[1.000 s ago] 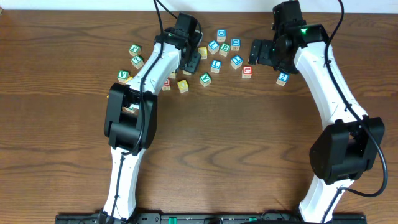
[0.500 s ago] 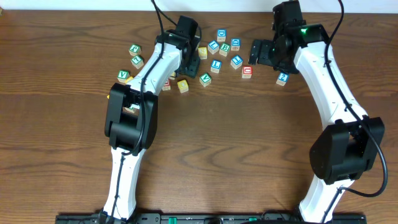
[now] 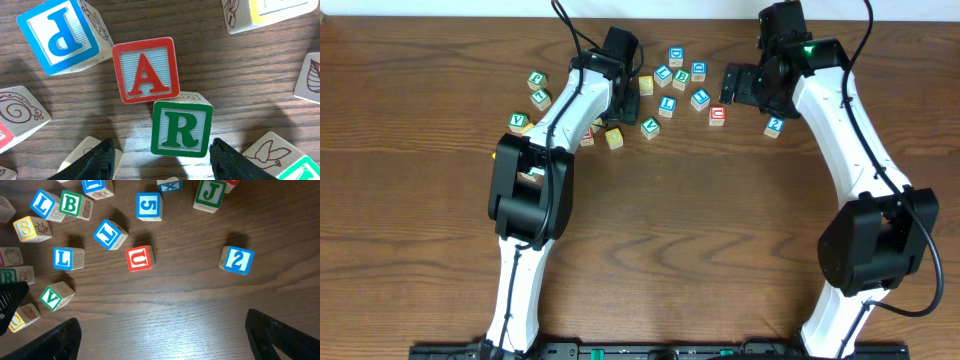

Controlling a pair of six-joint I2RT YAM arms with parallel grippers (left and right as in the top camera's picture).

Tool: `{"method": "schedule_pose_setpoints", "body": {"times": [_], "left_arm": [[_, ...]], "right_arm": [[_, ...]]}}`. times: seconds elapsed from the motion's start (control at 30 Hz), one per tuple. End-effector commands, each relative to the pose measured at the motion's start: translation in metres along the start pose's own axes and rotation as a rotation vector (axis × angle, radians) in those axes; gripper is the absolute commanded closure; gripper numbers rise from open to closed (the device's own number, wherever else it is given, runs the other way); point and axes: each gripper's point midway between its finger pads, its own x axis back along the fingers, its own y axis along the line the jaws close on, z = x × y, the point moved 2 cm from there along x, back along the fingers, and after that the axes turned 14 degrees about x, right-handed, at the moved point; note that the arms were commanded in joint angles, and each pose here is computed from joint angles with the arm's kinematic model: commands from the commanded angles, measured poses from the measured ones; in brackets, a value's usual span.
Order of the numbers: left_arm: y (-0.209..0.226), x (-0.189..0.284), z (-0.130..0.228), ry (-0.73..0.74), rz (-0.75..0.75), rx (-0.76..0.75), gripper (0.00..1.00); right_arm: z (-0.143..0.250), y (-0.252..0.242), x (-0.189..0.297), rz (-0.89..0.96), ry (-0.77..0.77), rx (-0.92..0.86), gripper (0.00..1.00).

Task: Spell out ROBOT
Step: 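Close the left gripper on the green R block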

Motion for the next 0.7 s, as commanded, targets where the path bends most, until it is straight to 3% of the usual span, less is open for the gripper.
{"method": "schedule_pose_setpoints", "body": {"times": [0.0,0.67], "left_arm": [[-0.004,0.016,-0.009,-0.041,0.014,0.021,0.4],[-0.008,0.001,-0.017,-0.098,0.035,-0.082,0.44]], "right_arm": [[-0.004,0.005,0.002,-0.004,-0.012,0.002,0.01],[-0.004,0.005,0.002,-0.004,-0.012,0.002,0.01]]}}
